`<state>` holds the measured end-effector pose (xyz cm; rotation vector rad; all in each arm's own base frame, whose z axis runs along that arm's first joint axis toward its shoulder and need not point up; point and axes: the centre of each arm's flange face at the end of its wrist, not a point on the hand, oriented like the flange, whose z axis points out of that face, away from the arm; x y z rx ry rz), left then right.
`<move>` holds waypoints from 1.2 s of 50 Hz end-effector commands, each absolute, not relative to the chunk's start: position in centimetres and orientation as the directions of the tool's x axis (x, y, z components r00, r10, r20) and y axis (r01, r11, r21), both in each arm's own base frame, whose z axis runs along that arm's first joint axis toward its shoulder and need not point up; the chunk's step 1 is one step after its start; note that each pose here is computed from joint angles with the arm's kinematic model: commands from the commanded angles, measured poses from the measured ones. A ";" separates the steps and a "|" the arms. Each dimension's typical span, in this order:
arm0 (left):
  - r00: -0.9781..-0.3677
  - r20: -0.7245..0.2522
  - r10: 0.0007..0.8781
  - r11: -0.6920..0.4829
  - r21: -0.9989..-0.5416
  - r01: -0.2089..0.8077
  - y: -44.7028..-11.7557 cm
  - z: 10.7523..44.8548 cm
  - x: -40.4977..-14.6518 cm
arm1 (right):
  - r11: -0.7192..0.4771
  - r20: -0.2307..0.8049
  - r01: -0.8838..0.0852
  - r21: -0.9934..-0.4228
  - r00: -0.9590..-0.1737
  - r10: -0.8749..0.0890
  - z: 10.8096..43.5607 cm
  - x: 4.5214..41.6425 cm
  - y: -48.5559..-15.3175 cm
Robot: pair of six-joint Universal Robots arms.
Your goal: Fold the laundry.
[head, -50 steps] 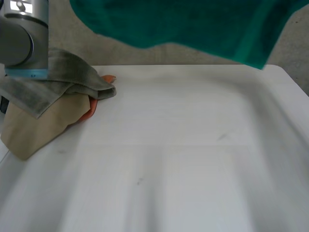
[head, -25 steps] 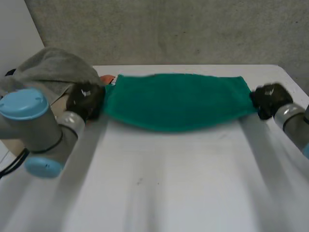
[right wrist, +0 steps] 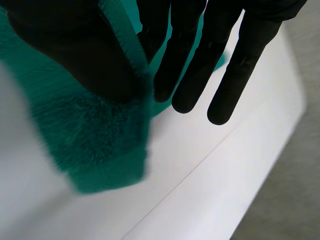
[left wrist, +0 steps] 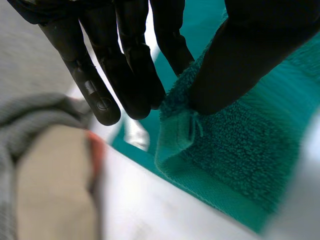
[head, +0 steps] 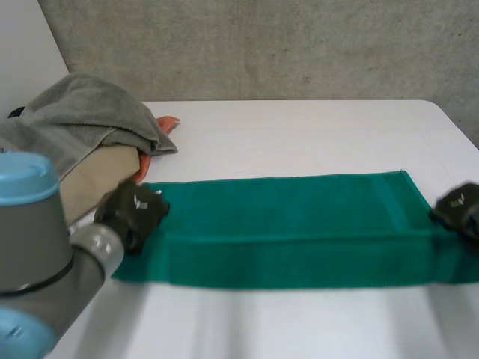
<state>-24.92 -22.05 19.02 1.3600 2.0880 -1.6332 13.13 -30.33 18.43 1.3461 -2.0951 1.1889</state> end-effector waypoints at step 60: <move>-0.763 -0.428 0.485 -0.119 -0.896 0.427 -28.5 20.7 -30.8 | 0.184 0.451 -0.577 -0.795 -0.767 -0.456 12.0 9.9 -37.1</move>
